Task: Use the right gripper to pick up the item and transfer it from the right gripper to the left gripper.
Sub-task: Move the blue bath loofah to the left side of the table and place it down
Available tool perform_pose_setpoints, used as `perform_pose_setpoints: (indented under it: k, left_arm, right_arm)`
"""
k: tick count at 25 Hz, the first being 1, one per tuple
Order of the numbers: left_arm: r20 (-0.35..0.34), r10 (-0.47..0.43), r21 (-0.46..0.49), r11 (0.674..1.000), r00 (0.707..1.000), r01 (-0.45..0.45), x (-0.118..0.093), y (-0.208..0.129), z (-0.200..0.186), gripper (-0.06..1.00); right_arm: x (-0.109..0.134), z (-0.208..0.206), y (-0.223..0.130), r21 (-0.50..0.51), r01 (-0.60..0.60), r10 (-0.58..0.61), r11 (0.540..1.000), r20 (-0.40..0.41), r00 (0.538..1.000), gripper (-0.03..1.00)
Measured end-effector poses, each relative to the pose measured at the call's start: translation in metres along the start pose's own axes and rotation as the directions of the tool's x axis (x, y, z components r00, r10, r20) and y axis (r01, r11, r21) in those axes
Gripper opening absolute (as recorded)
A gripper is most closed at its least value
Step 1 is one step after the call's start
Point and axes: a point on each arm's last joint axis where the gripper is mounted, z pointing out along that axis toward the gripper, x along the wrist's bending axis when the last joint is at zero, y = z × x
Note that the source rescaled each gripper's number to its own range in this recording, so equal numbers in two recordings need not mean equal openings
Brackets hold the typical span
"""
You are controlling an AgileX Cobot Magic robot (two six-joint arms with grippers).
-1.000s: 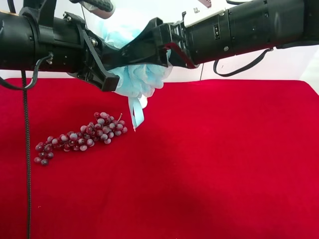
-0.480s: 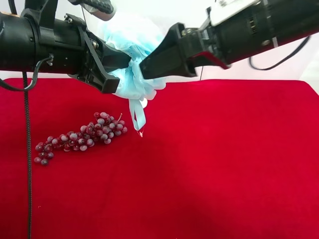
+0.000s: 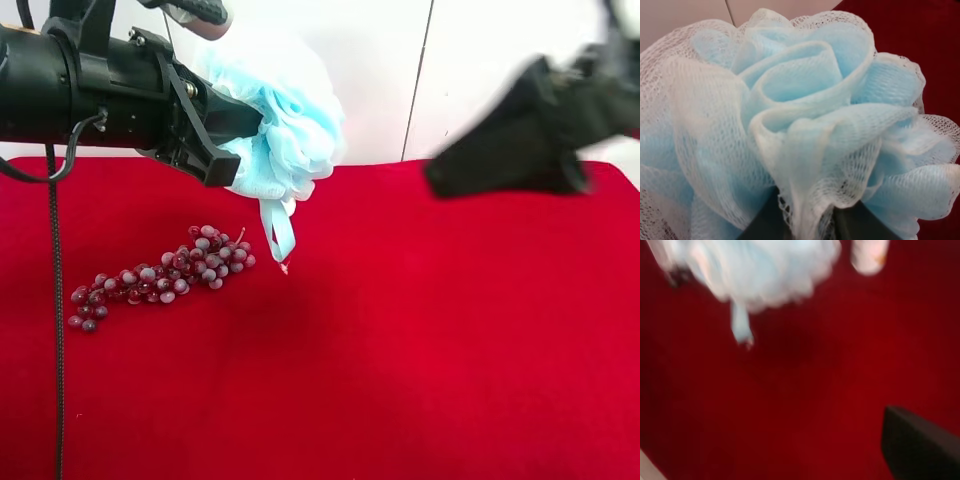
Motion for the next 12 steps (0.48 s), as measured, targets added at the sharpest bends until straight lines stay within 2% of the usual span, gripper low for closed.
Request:
perform_pose_setpoints:
  k: [6, 12]
  left_arm:
    - [-0.003, -0.004, 0.000, 1.000, 1.000, 0.004, 0.001, 0.000, 0.000, 0.01]
    - [-0.038, -0.039, -0.011, 0.999, 0.999, 0.038, 0.006, 0.000, 0.000, 0.01]
  right_arm:
    - [0.011, -0.033, -0.041, 0.034, 0.007, -0.009, 0.999, 0.084, 0.996, 1.00]
    - [0.016, -0.034, -0.108, 0.069, -0.019, 0.009, 0.997, 0.152, 0.988, 1.00]
